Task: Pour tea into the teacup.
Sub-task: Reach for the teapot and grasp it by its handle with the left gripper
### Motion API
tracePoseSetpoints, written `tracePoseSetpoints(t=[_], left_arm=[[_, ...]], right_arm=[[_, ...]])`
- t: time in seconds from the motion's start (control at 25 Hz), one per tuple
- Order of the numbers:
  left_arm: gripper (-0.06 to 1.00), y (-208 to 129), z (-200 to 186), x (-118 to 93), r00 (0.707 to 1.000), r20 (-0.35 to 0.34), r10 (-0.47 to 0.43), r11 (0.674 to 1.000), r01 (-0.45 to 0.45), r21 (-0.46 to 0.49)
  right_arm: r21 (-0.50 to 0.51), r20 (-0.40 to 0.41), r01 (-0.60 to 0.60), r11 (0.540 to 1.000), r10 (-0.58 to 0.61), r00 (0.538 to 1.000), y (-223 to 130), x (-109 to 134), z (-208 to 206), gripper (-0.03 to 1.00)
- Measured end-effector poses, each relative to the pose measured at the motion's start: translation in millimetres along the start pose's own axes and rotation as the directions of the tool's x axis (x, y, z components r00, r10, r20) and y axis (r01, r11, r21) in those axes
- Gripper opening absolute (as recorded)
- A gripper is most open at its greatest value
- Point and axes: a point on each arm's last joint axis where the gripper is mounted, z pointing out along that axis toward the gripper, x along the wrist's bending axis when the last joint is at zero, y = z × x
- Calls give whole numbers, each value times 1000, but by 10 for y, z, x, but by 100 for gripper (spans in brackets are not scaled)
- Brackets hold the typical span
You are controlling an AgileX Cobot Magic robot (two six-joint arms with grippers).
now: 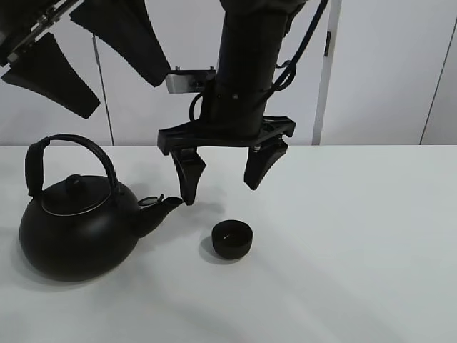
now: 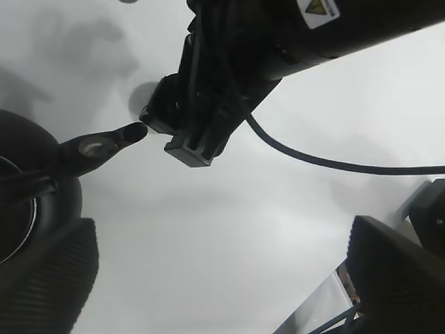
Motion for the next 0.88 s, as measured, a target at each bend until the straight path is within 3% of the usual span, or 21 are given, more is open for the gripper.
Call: tracePoseSetpoints(t=[0.2, 0.88], left_arm=[[70, 0, 0, 0, 1000, 0, 0, 1000, 0, 0], [70, 0, 0, 0, 1000, 0, 0, 1000, 0, 0]], right_arm=[[11, -22, -45, 999, 45, 999, 38, -87, -125, 62], [-33, -79, -303, 952, 300, 951, -154, -983, -884, 62]])
